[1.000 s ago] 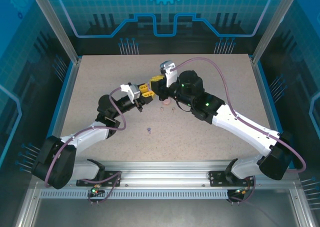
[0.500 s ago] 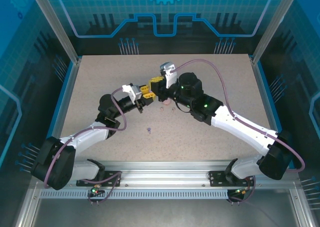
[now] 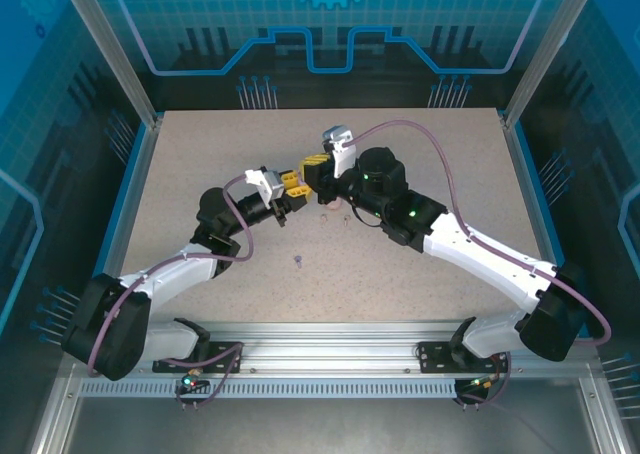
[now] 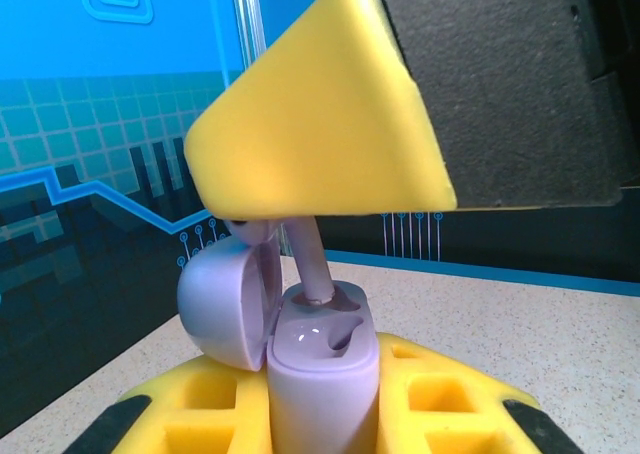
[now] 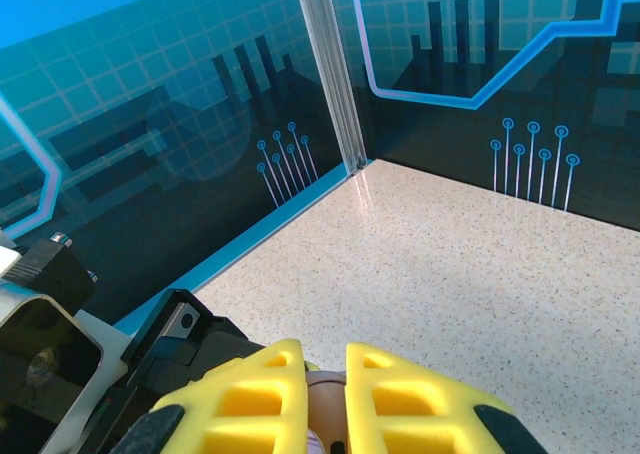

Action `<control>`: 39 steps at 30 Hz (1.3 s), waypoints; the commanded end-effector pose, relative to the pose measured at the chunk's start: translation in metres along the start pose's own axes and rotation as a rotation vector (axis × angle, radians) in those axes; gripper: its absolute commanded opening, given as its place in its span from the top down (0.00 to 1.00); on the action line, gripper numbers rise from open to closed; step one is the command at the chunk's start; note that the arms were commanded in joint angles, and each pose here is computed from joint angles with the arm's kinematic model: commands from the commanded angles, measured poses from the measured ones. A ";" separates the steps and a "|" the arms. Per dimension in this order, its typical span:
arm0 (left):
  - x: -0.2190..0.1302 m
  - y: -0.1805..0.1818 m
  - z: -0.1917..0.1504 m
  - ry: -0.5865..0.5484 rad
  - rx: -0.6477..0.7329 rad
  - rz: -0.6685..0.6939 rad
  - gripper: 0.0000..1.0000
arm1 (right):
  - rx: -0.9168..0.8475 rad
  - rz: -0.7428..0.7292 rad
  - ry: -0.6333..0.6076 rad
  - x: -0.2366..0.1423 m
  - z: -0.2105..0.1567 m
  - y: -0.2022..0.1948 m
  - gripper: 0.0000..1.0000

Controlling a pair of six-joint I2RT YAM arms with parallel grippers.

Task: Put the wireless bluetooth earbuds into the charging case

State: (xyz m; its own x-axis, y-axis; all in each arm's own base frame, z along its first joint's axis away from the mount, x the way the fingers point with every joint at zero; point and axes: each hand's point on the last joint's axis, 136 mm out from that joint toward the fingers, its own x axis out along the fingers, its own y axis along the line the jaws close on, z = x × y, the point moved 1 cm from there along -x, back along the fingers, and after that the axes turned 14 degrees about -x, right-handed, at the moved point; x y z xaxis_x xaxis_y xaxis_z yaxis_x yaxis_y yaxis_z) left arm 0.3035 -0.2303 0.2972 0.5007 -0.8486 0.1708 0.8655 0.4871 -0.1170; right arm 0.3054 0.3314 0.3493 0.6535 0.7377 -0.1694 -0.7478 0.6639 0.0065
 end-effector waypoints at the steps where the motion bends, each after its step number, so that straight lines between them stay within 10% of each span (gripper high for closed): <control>1: 0.001 -0.016 0.045 -0.114 0.104 -0.046 1.00 | 0.006 0.023 0.038 -0.001 -0.014 0.005 0.88; 17: 0.000 -0.017 0.047 -0.119 0.098 -0.046 1.00 | -0.005 -0.003 -0.009 -0.005 0.010 0.002 0.89; 39: -0.003 -0.024 0.065 -0.155 0.117 -0.054 1.00 | -0.081 -0.037 0.113 0.006 -0.056 0.016 0.91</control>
State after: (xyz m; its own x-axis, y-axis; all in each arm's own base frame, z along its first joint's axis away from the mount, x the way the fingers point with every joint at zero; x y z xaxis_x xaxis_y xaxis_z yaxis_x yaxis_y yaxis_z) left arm 0.3026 -0.2289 0.2995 0.5099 -0.8457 0.1572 0.8595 0.4934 -0.1335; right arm 0.2986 0.3348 0.3416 0.6943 0.7051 -0.1438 -0.7163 0.6964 -0.0443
